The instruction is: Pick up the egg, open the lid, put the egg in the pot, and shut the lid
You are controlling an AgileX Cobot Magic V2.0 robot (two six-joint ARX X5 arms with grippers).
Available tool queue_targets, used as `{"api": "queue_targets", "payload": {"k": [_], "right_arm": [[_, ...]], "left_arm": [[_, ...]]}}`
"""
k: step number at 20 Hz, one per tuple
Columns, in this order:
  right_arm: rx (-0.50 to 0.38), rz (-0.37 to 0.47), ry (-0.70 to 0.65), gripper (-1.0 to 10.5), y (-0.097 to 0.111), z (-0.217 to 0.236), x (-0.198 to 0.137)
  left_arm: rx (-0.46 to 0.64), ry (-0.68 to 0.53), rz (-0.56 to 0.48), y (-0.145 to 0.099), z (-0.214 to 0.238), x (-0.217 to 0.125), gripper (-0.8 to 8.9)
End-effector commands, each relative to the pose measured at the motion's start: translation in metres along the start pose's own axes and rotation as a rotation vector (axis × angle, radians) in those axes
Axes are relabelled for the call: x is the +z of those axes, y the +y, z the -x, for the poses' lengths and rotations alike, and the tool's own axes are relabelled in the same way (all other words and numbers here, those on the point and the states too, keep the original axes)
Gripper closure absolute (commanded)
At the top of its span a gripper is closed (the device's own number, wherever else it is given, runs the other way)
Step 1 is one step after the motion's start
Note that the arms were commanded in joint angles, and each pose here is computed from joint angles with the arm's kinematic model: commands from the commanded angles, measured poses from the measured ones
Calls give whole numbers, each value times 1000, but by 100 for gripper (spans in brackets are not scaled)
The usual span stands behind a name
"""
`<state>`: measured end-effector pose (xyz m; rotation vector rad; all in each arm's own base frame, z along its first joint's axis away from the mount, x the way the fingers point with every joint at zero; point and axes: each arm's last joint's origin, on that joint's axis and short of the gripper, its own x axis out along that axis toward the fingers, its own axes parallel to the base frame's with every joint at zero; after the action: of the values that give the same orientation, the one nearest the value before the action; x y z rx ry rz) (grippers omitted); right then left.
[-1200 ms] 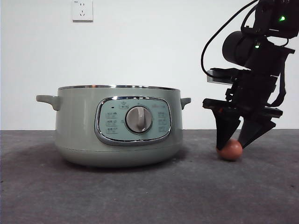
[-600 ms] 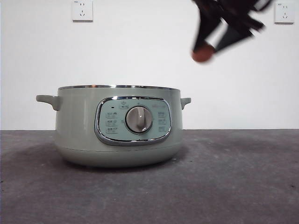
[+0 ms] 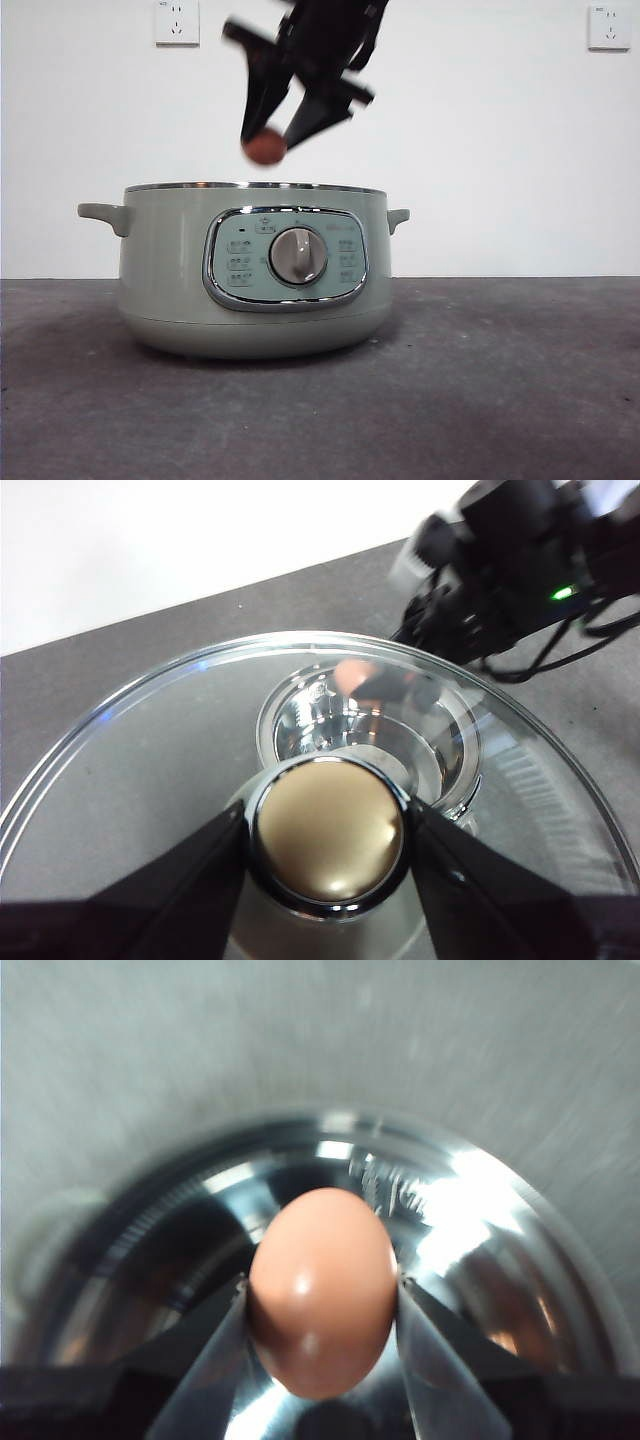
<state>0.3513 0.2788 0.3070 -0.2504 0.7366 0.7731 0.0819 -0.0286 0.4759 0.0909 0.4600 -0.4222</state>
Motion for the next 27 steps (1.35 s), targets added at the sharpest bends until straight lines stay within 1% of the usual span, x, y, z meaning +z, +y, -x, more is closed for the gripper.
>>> {"api": "queue_targets", "payload": {"k": [1,5,8,10,15,16,17,18,19,23,26,27], "right_arm": [[6,38,57,962,3,-27,-5],[15,32,148,962,2,-65,-23],[7,35,211,962,2,-82,-35],[1,53,240,962,2,-86,-40],[-3,53,297,958,4,-93,-48],[-1,54,294,928,5,-93,-48],[-1,53,292,812,5,-92,-47],[-1,53,291,664,5,-90,-44],[-1,54,284,592,5,-86,-39],[-5,58,203,592,9,-46,-2],[-17,57,183,596,10,1,27],[-36,54,164,597,8,22,35]], "left_arm": [[-2,-68,-16,-1,8,5,820],[-2,-66,-18,-1,8,4,820],[-2,-64,-20,-1,8,4,820],[-2,-64,-27,-1,8,4,820],[-2,-64,-30,-1,8,4,820],[-2,-63,-30,-1,8,4,820],[-2,-63,-30,-1,8,4,820],[-2,-61,-30,-1,7,4,820],[-2,-59,-30,-1,7,4,820],[-3,-47,-33,0,2,6,821],[-3,-48,-37,0,2,6,821],[-3,-48,-41,0,2,6,821]]}}
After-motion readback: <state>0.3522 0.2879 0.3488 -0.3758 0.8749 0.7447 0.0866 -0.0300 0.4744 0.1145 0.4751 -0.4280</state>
